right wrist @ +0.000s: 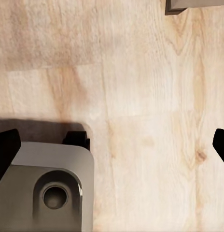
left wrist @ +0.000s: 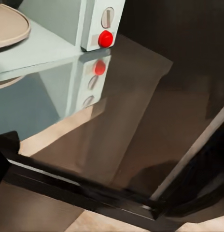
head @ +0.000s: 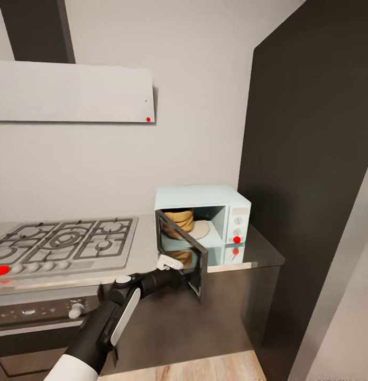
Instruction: In the kitchen, take the popcorn bag from the countertop, put it into the microwave, and heat it until the popcorn is cooked so the cooked popcorn ends up inside the bag.
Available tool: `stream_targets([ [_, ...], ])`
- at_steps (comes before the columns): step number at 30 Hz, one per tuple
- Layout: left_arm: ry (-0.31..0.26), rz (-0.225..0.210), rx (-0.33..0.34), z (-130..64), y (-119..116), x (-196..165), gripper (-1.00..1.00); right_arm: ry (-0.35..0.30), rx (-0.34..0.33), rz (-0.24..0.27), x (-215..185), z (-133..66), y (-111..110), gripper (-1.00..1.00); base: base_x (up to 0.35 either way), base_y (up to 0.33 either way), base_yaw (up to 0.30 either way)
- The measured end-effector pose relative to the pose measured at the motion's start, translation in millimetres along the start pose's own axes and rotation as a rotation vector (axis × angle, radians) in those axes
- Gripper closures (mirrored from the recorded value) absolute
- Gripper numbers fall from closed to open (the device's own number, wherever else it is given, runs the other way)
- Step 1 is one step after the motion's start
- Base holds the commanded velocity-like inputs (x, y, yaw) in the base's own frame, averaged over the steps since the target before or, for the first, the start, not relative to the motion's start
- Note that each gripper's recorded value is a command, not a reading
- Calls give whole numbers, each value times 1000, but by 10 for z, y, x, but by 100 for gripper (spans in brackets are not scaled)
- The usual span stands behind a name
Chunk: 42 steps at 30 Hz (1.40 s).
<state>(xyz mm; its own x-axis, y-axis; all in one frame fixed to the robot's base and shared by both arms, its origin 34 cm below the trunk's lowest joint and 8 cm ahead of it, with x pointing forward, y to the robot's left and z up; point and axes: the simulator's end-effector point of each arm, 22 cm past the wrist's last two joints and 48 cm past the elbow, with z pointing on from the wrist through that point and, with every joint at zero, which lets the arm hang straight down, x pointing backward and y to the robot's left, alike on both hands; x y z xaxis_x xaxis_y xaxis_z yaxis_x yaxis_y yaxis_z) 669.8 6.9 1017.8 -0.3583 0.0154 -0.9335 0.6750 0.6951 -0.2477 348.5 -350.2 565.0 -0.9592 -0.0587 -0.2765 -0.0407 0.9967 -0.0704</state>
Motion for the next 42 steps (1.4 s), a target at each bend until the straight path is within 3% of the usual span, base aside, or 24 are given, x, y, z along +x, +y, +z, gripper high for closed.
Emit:
stream_targets([
  [11, -24, 26, -62, -51, 120, -123, -100, -8, 4, 3, -31, -13, -42, -100, 0, 0, -137],
  [12, -32, 7, -72, -52, 121, -157, -100, -8, 2, 2, -31, -12, -26, -100, 0, 0, -9],
  [16, -87, 39, -107, -138, 144, -416, -100, -6, -2, 1, -30, -9, 10, -100, 0, 0, -1],
  [29, -93, 39, -101, -127, 102, -440, -100, -6, -4, 1, -29, -9, 23, -100, 22, 0, 0],
  [40, -73, 55, -93, -69, 12, -375, -100, -7, -4, 1, -30, -10, 24, -100, 178, -4, 0],
  [42, -54, 79, -67, -5, -133, -314, -100, -7, -4, 1, -31, -10, 24, -100, 224, -84, 0],
])
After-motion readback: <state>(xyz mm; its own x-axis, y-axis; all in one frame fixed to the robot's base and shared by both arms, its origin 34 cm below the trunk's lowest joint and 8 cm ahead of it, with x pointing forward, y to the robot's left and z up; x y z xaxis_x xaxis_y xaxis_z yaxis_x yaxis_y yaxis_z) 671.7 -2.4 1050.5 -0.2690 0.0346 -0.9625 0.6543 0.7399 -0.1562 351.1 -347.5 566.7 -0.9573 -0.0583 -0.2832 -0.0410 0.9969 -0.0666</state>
